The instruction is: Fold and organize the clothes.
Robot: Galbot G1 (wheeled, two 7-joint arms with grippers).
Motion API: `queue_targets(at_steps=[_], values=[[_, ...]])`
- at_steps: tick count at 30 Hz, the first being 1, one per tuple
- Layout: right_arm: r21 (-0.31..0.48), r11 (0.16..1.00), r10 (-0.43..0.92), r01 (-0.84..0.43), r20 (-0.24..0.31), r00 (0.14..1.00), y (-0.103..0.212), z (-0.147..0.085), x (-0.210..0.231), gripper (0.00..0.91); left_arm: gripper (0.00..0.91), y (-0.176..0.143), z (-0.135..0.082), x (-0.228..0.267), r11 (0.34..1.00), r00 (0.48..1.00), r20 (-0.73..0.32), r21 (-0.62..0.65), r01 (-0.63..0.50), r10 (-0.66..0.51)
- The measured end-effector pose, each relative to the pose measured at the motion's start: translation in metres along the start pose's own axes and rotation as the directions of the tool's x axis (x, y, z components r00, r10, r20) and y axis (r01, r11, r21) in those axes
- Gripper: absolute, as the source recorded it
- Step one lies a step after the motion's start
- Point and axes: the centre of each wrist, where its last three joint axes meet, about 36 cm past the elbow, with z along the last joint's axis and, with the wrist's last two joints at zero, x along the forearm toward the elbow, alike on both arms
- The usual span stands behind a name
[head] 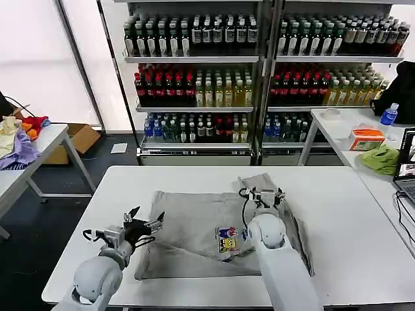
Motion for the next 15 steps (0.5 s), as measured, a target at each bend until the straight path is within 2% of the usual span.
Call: queue_targets(at_steps=[8,15], values=[[-0.019,1.0,0.013,-0.013,-0.028,1.0,-0.004,-0.022,-0.036,0.907,0.907,0.008,-0.011,-0.035,0.999,0.999,-0.028,0.006,-0.036,0.037],[-0.012,1.0,0.015,-0.015,-0.06,0.998,-0.009,-0.027,-0.061,0.907,0.907,0.013,-0.019,-0.063,0.999,0.998,-0.05,0.008,-0.041,0.042]])
